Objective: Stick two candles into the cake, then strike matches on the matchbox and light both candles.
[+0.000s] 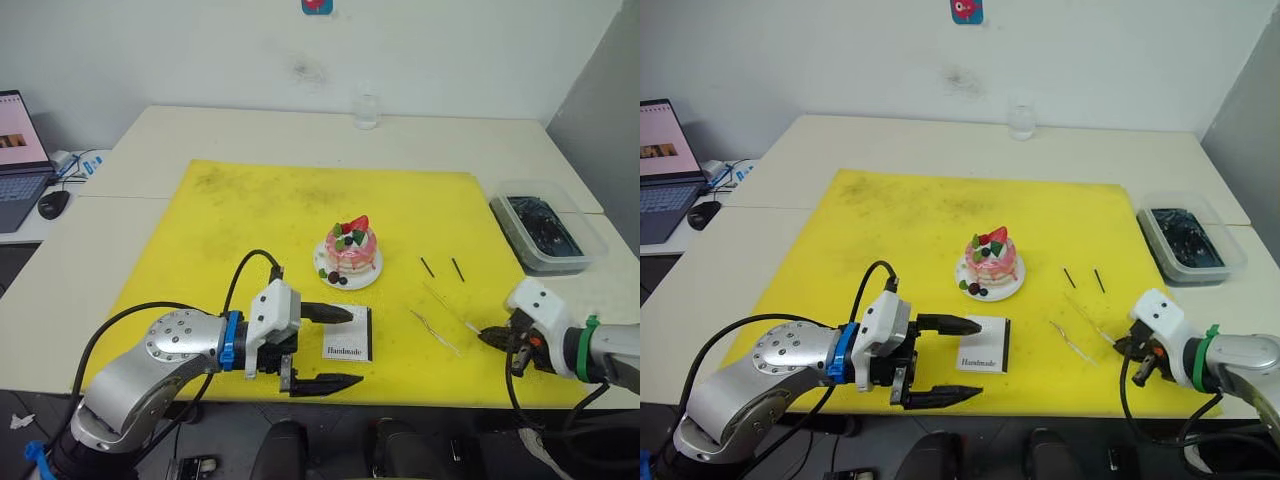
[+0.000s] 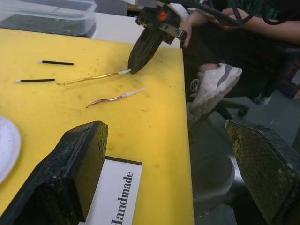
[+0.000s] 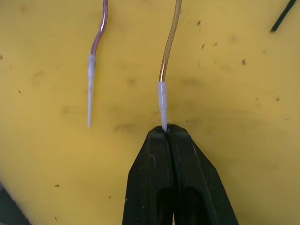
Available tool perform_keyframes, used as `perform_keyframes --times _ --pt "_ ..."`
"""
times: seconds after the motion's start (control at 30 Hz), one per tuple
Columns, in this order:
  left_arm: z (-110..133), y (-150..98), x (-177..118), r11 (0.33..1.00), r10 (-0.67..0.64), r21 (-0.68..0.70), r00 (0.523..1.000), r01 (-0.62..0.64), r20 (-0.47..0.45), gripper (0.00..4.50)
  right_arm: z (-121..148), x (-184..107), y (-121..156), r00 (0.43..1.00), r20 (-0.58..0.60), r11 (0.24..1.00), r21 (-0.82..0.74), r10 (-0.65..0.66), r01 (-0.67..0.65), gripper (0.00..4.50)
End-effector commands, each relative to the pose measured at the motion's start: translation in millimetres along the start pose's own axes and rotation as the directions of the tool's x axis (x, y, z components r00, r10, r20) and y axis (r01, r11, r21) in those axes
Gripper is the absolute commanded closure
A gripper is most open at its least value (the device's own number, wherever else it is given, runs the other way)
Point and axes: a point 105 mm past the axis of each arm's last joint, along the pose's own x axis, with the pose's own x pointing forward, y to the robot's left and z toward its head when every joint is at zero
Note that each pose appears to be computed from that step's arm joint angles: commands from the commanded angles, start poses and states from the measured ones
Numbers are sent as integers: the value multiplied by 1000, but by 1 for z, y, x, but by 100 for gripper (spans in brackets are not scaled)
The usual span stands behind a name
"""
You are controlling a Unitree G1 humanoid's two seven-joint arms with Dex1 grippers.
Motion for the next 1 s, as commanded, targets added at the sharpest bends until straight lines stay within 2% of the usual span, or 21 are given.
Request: perform_keyframes --times 0.03,0.17,0.23,0.3,0.47,0.53,0.67,0.77,1.0 --pt "4 15 -2 995 82 -60 997 -81 12 0 24 -20 -4 994 112 1000 -11 -7 8 448" --pt "8 24 1 973 115 -211 991 -98 70 0 58 -34 3 954 299 999 25 34 -44 448" --pt "17 28 4 961 125 -262 984 -88 127 0 73 -35 10 922 381 994 49 70 -96 448" --pt "31 29 10 943 107 -332 970 -30 216 0 92 -33 20 865 487 977 96 120 -190 448" --pt "64 28 20 877 79 -466 921 118 381 0 130 -30 51 736 626 920 73 258 -385 448" --pt "75 31 21 851 85 -501 899 158 429 0 139 -31 62 690 658 886 74 302 -458 448" --pt "87 36 20 813 92 -541 871 215 483 0 148 -33 77 652 673 834 94 349 -544 448" --pt "91 29 17 787 44 -550 863 281 503 0 152 -33 83 642 673 810 108 368 -577 448" --pt "92 25 19 768 27 -558 854 315 519 0 155 -33 92 639 665 785 126 387 -607 448"
